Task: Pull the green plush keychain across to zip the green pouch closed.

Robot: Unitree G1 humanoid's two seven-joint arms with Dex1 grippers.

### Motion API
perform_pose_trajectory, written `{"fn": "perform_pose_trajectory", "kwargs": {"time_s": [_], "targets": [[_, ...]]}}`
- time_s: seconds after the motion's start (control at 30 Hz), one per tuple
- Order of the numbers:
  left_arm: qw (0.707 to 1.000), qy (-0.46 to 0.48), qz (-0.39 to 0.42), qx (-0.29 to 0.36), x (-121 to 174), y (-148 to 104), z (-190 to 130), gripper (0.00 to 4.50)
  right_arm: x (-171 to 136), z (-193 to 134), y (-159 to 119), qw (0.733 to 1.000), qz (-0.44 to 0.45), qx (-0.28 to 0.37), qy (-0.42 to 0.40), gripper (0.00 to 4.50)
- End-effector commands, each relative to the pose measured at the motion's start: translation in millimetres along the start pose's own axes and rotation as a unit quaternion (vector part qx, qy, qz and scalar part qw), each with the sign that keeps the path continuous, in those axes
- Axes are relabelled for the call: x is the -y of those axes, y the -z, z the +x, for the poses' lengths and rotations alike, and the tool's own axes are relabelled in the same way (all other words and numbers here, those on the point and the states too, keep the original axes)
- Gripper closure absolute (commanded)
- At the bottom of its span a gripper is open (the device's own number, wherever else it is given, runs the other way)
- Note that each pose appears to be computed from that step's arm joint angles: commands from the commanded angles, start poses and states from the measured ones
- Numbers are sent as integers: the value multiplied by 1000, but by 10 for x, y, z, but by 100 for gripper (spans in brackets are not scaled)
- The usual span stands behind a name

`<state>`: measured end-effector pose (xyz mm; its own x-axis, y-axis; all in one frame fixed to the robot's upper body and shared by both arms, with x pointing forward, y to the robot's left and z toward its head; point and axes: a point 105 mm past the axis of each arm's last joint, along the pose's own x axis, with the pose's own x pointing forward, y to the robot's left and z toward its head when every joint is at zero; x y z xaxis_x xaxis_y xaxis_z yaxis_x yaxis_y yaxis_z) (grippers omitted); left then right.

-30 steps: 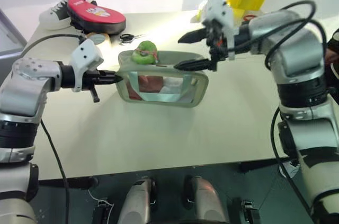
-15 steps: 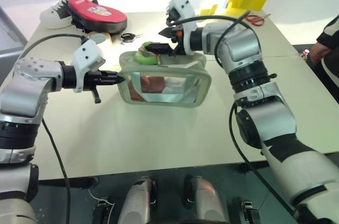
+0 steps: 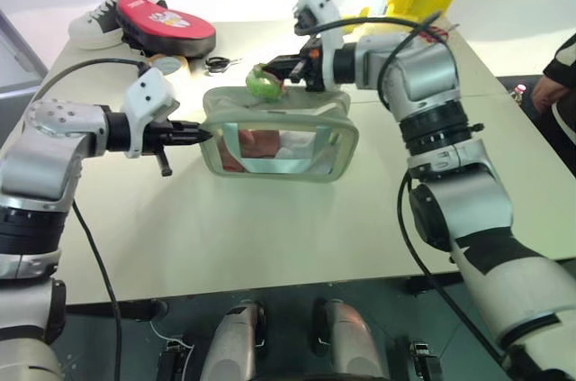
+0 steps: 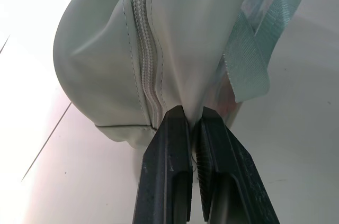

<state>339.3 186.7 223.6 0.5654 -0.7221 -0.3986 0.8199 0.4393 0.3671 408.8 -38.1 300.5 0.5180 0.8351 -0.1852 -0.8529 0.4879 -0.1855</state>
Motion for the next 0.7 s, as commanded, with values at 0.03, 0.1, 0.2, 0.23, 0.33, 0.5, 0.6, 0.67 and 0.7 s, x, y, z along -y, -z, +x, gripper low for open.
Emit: {"fn": "perform_pose_trajectory", "kwargs": {"time_s": [0.03, 0.1, 0.2, 0.23, 0.33, 0.5, 0.6, 0.67, 0.7], "targets": [[1000, -9, 21, 9, -23, -105, -61, 450, 206, -409, -316, 994, -71, 36, 78, 440], [1000, -10, 16, 5, -8, -72, -81, 450, 390, -704, -261, 980, -127, 10, 152, 440], [1000, -10, 10, 2, 14, -32, -87, 450, 551, -1023, -100, 964, -143, -23, 223, 440], [1000, -9, 8, 1, 20, -25, -86, 450, 594, -1113, -42, 959, -144, -31, 244, 440], [1000, -9, 4, 1, 27, -17, -81, 450, 736, -1360, 155, 934, -165, -71, 309, 440], [1000, -12, 2, 2, 5, -29, -61, 450, 914, -1648, 779, 895, -144, -131, 401, 440], [1000, -10, 2, 2, 1, -42, -44, 450, 706, -1409, 1395, 911, -79, -156, 373, 440], [1000, -9, 1, 2, 0, -45, -39, 450, 593, -1304, 1590, 917, -61, -165, 357, 440], [1000, -8, 2, 2, 1, -45, -36, 450, 552, -1253, 1683, 919, -40, -162, 356, 440]]}}
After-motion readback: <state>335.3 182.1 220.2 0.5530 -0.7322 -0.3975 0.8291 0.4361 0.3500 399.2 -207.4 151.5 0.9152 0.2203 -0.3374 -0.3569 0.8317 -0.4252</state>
